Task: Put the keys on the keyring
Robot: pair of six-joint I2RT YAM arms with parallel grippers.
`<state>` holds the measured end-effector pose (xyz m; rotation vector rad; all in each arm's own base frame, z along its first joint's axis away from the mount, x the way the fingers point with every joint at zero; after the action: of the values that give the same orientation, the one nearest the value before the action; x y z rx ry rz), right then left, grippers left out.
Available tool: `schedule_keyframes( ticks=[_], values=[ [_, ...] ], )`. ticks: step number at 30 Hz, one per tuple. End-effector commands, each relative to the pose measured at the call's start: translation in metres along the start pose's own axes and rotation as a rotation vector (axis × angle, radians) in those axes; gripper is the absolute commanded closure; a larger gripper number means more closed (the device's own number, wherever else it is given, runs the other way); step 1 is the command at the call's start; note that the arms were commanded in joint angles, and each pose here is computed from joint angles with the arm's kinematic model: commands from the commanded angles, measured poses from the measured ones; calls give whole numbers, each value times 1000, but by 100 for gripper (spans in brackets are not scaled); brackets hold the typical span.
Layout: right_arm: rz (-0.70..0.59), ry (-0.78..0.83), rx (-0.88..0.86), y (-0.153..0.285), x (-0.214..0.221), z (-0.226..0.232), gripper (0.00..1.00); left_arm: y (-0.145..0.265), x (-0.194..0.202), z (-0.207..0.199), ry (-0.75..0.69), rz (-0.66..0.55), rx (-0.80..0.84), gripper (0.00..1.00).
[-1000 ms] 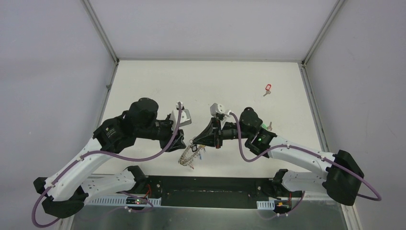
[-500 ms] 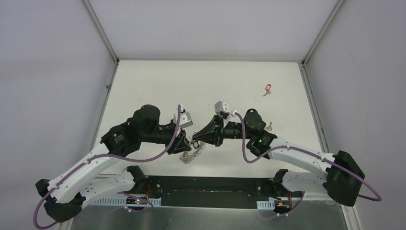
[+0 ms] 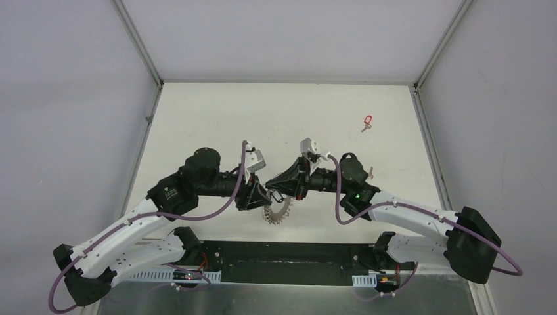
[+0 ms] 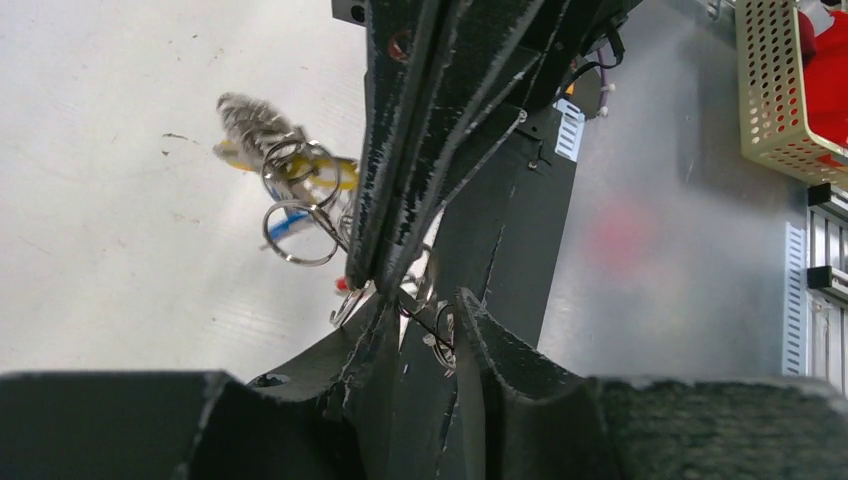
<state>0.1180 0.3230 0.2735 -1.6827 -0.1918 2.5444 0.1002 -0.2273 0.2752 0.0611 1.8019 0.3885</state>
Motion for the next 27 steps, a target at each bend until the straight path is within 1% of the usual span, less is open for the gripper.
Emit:
schedule_keyframes(
  ticks=[1,3,5,9,12,15,17,22,27],
  values=[
    [-86,70,-26,3,-20,12,100,8,-33,-9,-90,-160,14,70],
    [-73,78,-9,6,-17,11,100,14,-28,-7,-101,-143,-24,65],
    [-46,89,5,9,-13,10,100,20,-25,-4,-119,-128,-59,63],
    [41,117,12,15,-6,11,100,28,-24,-1,-167,-102,-97,61],
    [115,135,1,18,-1,14,100,27,-24,2,-214,-87,-100,61],
    [152,126,-5,20,0,16,100,22,-26,3,-277,-73,-69,62],
    [166,155,-33,20,0,18,100,19,-27,4,-309,-64,-53,63],
    [169,161,-49,18,-2,20,100,8,-21,-4,-430,-62,89,64],
    [171,159,-48,18,-2,20,100,2,-8,-5,-476,-88,134,66]
  ],
)
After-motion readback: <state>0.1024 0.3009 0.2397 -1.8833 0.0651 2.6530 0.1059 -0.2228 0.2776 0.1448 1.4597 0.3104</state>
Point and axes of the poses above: each gripper's point midway between its finger pads, its own y axis back along the fingers, its own z axis along the line the jaws close on, x = y × z, the point moved 4 cm from there along y, back along the fingers, and after that the axes turned 8 degrees about -y, right-handed, at the moved point
